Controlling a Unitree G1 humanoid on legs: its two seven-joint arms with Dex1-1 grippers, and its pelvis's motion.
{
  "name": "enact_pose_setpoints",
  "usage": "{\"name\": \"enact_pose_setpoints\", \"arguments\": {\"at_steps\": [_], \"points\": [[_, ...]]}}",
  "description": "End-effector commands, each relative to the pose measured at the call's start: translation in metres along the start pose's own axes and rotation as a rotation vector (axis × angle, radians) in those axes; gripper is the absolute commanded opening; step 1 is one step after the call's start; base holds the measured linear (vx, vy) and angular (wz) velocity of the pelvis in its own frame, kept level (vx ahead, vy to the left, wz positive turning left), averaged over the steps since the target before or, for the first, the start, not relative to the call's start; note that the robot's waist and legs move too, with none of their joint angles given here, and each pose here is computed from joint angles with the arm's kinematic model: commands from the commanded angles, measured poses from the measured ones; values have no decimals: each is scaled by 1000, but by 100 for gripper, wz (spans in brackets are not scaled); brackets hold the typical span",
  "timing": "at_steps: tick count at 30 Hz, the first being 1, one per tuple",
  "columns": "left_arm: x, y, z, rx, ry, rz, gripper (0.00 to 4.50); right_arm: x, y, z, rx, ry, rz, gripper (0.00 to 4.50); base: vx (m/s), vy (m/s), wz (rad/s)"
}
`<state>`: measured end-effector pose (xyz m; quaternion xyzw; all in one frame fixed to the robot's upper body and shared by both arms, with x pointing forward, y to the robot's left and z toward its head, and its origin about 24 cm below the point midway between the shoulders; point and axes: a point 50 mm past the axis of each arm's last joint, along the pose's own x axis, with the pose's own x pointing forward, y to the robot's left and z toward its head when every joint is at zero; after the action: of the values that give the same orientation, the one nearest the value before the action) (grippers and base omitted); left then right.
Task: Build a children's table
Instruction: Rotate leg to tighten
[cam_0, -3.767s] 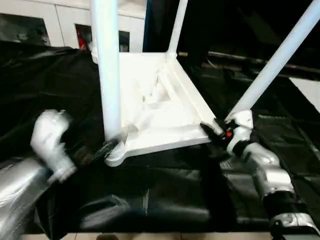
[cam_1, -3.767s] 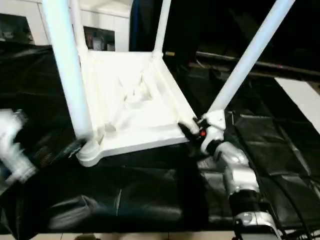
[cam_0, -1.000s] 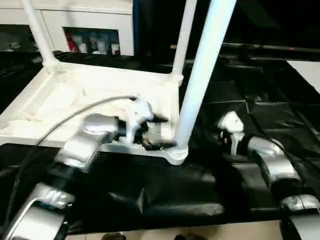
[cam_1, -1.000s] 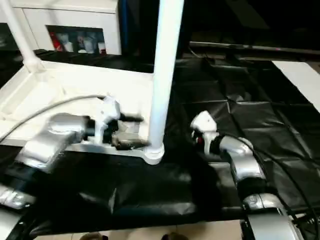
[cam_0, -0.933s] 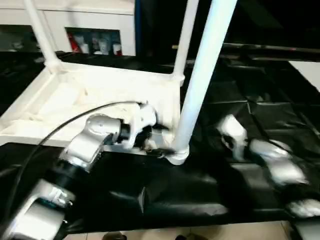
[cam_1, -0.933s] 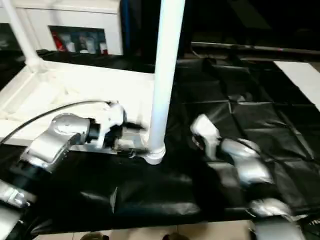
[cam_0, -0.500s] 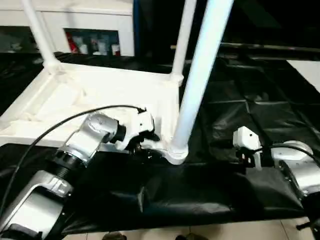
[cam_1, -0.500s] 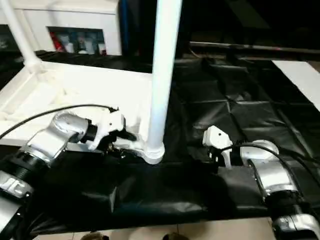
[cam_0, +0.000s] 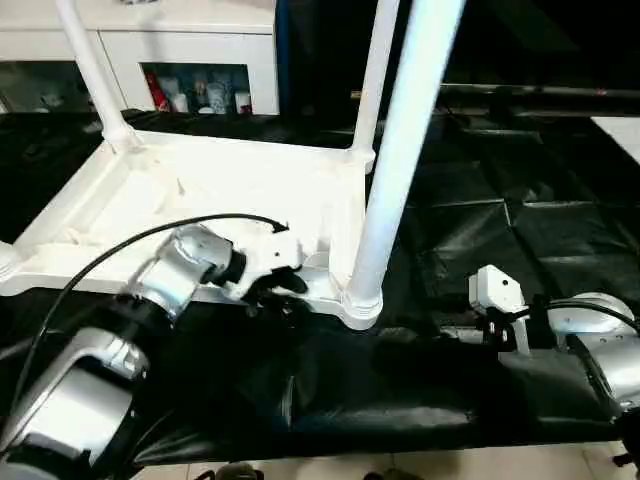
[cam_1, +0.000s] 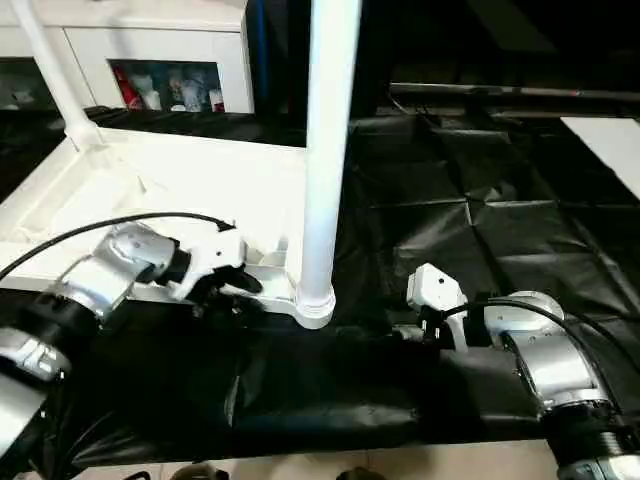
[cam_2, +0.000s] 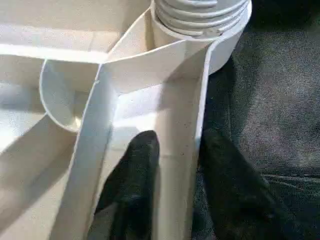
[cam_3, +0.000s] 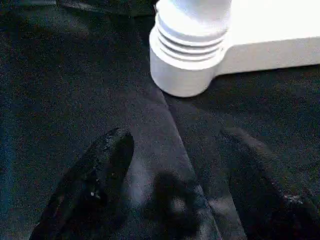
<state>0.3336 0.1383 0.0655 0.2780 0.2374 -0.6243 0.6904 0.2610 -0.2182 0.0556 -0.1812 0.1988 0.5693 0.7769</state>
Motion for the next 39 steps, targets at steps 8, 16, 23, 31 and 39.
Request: {"name": "enact_pose_setpoints", "arguments": {"at_steps": [8, 16, 23, 31, 39], "points": [[0, 4, -4, 15, 30, 20, 61, -1, 1, 6, -4, -10, -3, 304, 0, 0, 0], [-8, -4, -8, -129, -90, 39, 14, 14, -3, 8, 97, -100, -44, 332, 0, 0, 0], [6, -21, -22, -269, -118, 119, 0, 27, -11, 16, 72, -157, -173, 391, 0, 0, 0], [20, -29, -12, -260, -186, 150, 0, 35, -21, 25, 67, -210, -297, 409, 0, 0, 0], [22, -33, -4, -241, -254, 149, 0, 35, -29, 31, 25, -224, -321, 409, 0, 0, 0]]}}
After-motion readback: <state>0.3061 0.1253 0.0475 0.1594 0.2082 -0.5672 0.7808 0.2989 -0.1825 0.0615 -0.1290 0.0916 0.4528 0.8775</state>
